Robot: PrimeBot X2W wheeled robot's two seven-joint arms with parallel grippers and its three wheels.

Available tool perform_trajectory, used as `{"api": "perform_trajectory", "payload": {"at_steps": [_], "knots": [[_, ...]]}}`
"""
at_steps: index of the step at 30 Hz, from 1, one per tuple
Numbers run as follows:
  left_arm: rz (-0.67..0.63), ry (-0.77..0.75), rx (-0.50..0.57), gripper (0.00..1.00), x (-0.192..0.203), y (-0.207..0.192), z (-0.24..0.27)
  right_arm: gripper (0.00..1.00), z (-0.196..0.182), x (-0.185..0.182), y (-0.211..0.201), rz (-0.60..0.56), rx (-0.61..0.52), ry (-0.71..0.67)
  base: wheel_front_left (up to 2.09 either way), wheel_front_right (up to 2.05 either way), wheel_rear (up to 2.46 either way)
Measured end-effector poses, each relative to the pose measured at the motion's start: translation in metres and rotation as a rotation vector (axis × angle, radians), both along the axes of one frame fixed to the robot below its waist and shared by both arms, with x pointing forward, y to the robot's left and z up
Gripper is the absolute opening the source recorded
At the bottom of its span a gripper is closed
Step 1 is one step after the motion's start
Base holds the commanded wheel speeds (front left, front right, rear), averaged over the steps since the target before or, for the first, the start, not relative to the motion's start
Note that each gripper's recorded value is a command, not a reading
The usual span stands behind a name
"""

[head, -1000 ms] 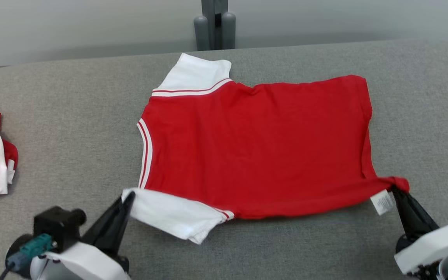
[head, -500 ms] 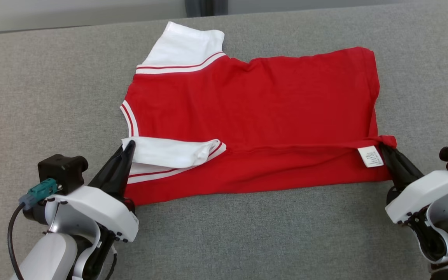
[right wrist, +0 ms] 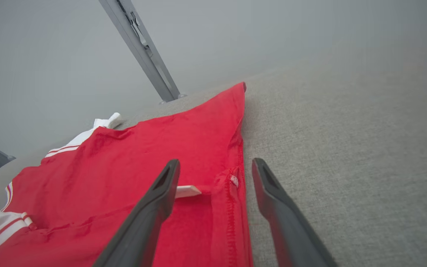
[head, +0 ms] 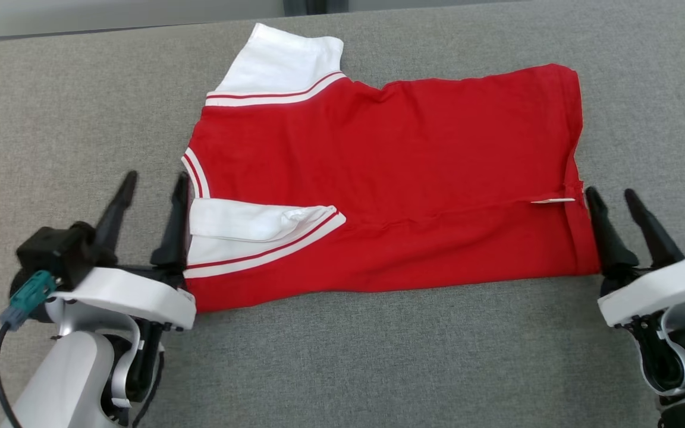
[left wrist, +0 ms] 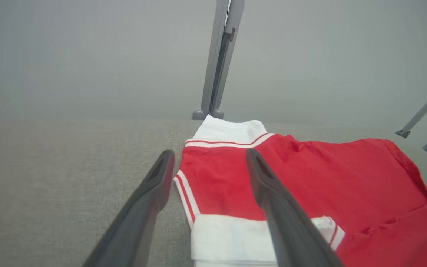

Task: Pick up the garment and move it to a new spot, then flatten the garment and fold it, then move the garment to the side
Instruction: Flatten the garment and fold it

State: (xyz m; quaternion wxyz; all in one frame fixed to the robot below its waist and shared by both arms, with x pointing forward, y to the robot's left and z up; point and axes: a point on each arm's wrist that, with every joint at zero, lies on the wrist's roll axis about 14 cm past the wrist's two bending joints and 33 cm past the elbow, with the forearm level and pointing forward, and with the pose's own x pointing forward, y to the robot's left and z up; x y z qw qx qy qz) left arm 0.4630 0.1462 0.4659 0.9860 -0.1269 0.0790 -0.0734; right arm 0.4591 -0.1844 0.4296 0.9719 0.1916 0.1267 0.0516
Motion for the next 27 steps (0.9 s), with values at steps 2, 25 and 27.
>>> {"api": "perform_trajectory", "payload": {"at_steps": [2,25,27], "knots": [[0.049,-0.081,0.017,1.0,0.003,0.009,0.017,1.0,0.011,-0.001,-0.005,-0.026,-0.014,-0.064,0.0,0.0,0.0],[0.11,-0.179,0.198,1.0,-0.049,0.024,0.034,1.0,0.065,-0.05,-0.003,-0.07,-0.223,-0.312,0.0,0.0,0.0],[0.105,-0.172,0.192,1.0,-0.051,0.025,0.032,1.0,0.066,-0.05,-0.001,-0.067,-0.224,-0.316,0.0,0.0,0.0]]}}
